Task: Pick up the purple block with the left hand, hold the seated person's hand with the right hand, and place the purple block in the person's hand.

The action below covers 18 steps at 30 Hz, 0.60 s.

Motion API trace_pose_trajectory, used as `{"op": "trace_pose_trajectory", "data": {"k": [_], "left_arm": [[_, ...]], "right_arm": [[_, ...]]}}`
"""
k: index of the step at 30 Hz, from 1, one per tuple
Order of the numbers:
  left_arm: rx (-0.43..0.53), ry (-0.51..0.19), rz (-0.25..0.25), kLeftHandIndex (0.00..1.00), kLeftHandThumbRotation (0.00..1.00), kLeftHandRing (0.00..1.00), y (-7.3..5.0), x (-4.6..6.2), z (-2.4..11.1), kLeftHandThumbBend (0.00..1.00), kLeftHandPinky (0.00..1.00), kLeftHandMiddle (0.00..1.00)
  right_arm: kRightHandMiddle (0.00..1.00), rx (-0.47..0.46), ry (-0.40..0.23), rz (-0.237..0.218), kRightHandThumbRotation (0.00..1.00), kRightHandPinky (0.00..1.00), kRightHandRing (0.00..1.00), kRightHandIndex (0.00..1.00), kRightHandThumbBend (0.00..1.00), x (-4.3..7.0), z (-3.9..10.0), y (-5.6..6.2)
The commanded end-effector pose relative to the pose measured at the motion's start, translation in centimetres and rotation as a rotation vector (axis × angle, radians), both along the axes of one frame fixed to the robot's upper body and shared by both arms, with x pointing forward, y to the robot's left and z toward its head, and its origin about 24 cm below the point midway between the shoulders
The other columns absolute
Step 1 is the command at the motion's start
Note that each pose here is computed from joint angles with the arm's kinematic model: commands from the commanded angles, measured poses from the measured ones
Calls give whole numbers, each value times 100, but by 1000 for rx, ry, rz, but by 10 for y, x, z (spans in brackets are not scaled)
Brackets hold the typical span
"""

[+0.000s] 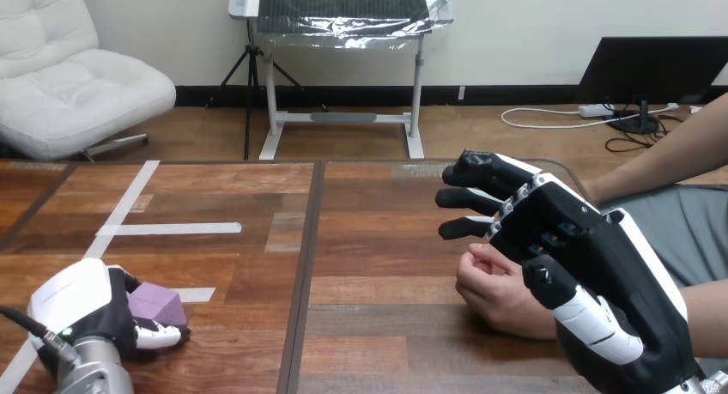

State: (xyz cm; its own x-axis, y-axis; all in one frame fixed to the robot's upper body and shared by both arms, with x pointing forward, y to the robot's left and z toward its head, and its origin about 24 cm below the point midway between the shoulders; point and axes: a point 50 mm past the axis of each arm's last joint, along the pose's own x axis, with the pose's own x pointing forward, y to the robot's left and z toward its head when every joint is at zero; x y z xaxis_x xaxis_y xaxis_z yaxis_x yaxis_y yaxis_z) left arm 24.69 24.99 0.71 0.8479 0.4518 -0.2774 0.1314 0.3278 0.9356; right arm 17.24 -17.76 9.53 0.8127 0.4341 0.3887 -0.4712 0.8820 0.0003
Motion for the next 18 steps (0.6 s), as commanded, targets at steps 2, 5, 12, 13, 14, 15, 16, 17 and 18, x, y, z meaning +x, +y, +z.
{"op": "trace_pose_trajectory", "data": {"k": [2,5,12,13,14,15,16,17,18], "left_arm": [[21,-95,6,64,11,41,-4,17,17,84,31,50],[10,-101,11,62,5,29,-4,17,17,82,20,40],[-10,-129,13,56,1,19,-4,16,17,79,12,31],[-16,-137,13,56,1,19,-4,16,17,79,11,31],[-20,-142,13,54,0,18,-4,16,17,79,11,30],[-23,-145,12,53,0,18,-4,16,17,78,10,29],[-29,-149,11,53,0,17,-4,16,17,78,10,29],[-32,-151,10,51,0,17,-4,15,17,77,10,29],[-35,-153,10,50,0,17,-4,15,17,76,9,28]], "right_arm": [[82,0,-88,15,56,69,79,80,73,3,17,0],[82,-2,-89,13,56,69,79,80,74,3,18,0],[82,0,-92,15,56,69,79,79,74,3,18,1],[82,1,-92,16,56,69,79,79,74,3,18,1],[82,1,-92,16,56,69,79,79,74,4,18,1],[82,1,-92,17,56,69,79,79,74,4,18,1],[82,1,-92,17,56,69,79,79,74,4,18,1],[82,2,-93,18,56,69,79,79,74,4,18,1],[82,2,-93,18,56,69,79,79,73,4,18,1]]}}
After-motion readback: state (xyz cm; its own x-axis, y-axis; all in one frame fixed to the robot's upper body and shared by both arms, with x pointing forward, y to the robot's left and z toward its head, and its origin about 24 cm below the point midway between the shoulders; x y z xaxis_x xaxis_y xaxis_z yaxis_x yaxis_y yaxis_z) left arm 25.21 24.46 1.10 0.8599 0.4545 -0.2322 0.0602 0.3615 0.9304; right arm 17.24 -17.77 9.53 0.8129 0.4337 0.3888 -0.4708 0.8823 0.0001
